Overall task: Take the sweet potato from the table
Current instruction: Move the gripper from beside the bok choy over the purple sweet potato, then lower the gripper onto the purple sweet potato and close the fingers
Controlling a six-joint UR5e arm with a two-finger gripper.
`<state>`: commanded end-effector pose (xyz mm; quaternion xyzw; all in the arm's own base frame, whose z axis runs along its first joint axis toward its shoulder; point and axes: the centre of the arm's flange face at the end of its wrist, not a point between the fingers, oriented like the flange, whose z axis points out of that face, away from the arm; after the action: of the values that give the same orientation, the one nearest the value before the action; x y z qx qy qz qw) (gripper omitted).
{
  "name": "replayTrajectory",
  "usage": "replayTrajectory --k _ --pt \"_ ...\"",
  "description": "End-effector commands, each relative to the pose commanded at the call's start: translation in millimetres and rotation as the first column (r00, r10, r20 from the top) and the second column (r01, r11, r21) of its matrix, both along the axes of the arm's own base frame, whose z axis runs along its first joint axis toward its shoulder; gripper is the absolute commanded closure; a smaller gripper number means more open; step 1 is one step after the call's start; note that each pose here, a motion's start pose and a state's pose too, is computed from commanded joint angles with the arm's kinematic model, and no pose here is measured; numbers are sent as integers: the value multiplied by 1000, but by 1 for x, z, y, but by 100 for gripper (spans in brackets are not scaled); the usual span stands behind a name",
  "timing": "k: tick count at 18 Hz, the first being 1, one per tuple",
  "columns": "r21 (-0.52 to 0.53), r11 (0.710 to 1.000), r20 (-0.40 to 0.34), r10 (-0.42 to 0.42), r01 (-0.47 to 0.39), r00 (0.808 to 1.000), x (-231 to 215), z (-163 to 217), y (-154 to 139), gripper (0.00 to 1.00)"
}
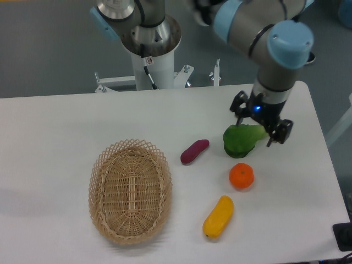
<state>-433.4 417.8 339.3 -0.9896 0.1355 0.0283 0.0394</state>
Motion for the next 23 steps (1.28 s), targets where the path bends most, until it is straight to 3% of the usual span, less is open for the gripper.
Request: replayTrajectory --k 5,11,17,23 --pt "-33 999 56 27 -25 998 46 -62 0 0" --pt "-36 999 57 4 -2 998 81 -112 -8 0" --pt "-115 992 46 -36 41 998 90 -136 -3 0" --pt "-121 992 51 -42 48 998 91 -146 0 0"
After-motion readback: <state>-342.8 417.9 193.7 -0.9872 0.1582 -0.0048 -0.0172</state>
